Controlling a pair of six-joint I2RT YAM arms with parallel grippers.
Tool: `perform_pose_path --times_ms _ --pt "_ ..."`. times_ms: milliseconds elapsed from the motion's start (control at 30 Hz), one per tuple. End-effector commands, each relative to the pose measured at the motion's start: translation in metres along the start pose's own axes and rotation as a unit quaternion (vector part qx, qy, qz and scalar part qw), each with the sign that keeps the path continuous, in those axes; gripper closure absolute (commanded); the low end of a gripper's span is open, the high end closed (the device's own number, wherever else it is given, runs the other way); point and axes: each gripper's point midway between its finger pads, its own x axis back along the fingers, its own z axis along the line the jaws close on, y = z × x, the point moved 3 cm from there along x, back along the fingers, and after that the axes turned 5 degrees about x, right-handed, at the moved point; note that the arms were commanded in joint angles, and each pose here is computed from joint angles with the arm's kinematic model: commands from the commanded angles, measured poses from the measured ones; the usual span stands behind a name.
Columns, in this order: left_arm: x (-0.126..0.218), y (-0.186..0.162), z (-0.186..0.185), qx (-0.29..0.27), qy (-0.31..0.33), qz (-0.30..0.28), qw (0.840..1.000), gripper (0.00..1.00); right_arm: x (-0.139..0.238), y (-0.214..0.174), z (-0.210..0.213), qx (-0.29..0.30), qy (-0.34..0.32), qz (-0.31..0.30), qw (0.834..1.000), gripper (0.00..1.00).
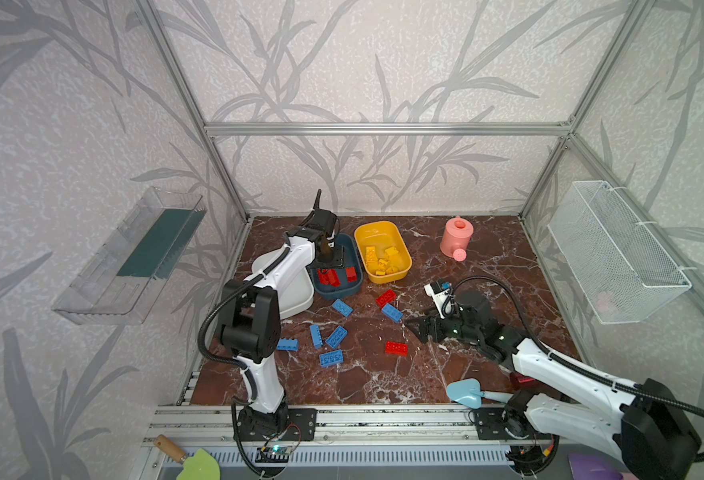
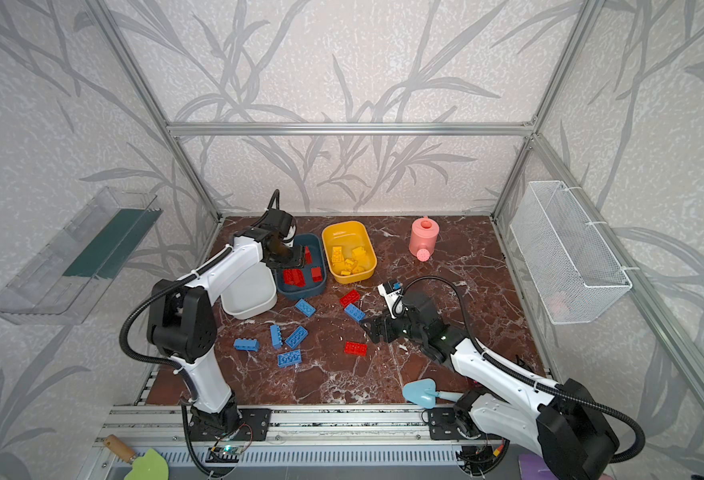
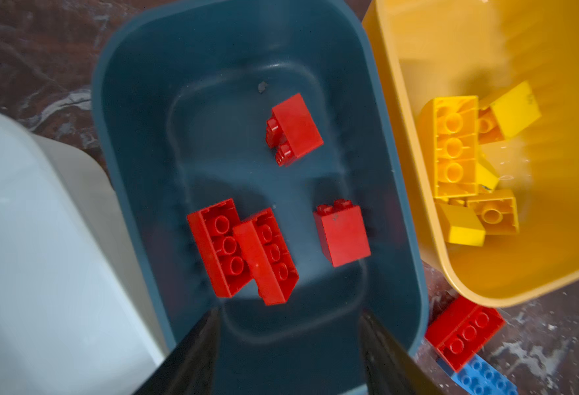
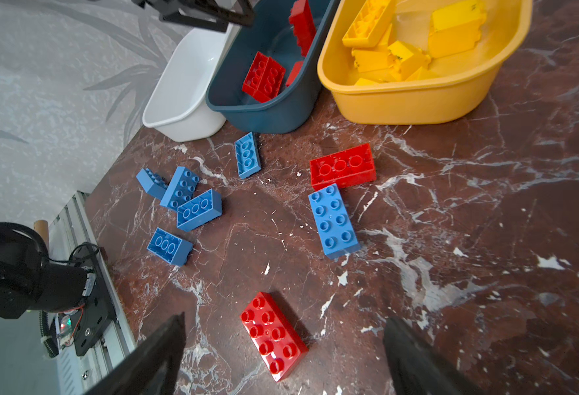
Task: Sort the legos into containers by color
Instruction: 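Lift the red brick with the left gripper over the teal tub and release, then withdraw the left gripper while the right gripper grasps a red 2x4 brick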
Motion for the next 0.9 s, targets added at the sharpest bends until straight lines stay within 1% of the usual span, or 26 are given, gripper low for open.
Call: perform_pose_path --times_ms 0,100,167,333,467,567,800,867 --pt "0.059 -0.005 -0.011 0.007 -0.058 -0.037 0.998 0.32 -0.014 -0.003 0.014 0.056 0.013 0.038 0.998 0.04" --pt "0.094 -0.025 -0.014 0.010 -0.091 -0.057 0.994 0.31 -0.030 -0.012 0.025 0.096 0.030 0.079 0.992 0.01" --pt "0.112 -0.045 -0.013 0.007 -0.112 -0.069 0.991 0.30 -0.040 -0.017 0.028 0.113 0.040 0.104 0.987 0.00" --pt "0.144 -0.096 0.003 0.001 -0.136 -0.104 0.985 0.29 -0.058 -0.022 0.031 0.128 0.064 0.140 0.980 0.00" --pt "0.158 -0.127 0.016 -0.002 -0.143 -0.146 0.979 0.27 -0.069 -0.028 0.029 0.137 0.068 0.158 0.975 0.00" --pt "0.164 -0.142 0.023 -0.006 -0.142 -0.158 0.977 0.27 -0.077 -0.033 0.026 0.139 0.070 0.173 0.973 0.00" --pt "0.158 -0.157 0.027 -0.009 -0.145 -0.151 0.978 0.27 -0.084 -0.054 0.027 0.137 0.076 0.223 0.962 0.03" --pt "0.159 -0.156 0.026 -0.011 -0.148 -0.155 0.977 0.27 -0.084 -0.062 0.029 0.145 0.062 0.236 0.959 0.04"
